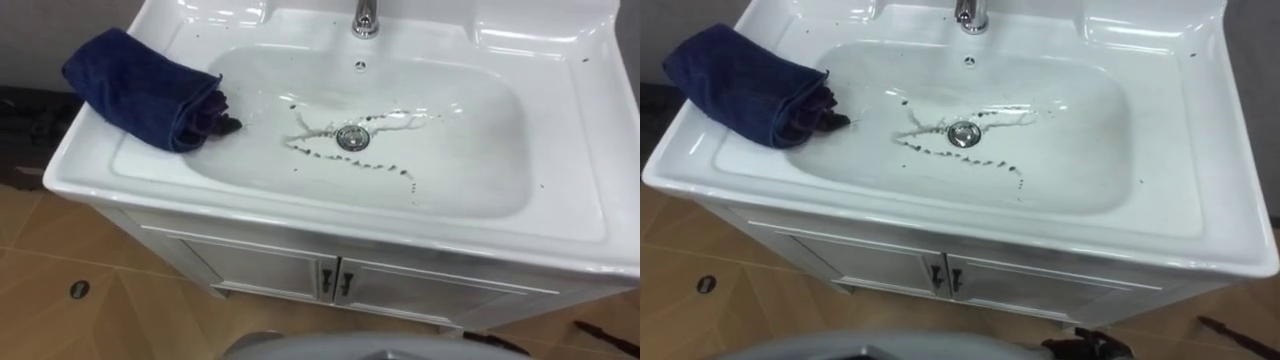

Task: Wipe basin

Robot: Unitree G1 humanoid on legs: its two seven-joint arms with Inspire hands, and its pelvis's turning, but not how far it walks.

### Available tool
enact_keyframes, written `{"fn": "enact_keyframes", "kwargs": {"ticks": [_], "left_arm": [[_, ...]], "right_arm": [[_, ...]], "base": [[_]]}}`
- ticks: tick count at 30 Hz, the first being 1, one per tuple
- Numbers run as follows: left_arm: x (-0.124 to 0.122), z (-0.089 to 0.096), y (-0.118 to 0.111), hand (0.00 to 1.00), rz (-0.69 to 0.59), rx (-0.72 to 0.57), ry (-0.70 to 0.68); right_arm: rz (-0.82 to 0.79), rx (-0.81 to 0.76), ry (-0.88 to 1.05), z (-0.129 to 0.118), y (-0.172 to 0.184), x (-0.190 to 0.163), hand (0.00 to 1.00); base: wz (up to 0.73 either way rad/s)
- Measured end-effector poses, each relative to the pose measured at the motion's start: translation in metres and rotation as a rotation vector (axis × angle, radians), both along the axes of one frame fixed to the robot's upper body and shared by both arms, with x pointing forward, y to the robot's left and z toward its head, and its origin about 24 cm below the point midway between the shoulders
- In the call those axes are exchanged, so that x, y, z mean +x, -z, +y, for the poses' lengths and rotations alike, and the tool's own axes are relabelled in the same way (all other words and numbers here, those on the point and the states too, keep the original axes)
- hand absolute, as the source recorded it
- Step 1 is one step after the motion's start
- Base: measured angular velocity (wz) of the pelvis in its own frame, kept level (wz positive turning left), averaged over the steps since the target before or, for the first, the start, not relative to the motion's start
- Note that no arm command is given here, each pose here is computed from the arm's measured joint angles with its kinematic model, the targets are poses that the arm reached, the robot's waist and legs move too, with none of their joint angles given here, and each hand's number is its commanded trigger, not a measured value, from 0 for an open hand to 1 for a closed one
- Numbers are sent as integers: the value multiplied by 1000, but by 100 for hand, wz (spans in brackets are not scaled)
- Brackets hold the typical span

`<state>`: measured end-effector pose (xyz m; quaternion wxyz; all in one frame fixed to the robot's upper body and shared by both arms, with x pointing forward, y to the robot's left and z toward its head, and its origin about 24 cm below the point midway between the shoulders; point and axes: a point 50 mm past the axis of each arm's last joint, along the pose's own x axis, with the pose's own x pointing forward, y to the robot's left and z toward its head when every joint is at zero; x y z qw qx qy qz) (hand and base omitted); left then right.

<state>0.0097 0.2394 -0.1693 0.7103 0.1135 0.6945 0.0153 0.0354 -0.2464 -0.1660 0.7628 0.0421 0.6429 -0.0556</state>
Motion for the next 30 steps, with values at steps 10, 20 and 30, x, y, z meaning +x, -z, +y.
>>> {"fn": "enact_keyframes", "kwargs": {"ticks": [10, 20, 30], "left_arm": [[-12, 7, -2, 0, -79, 56, -365], [-13, 35, -12, 0, -191, 225, -737], [26, 84, -48, 0, -503, 505, -862]], "right_arm": [[29, -14, -36, -2, 0, -1, 0], [86, -70, -98, -11, -2, -9, 0], [167, -188, -282, -36, -9, -18, 0]], "base": [[10], [20], [10]]}}
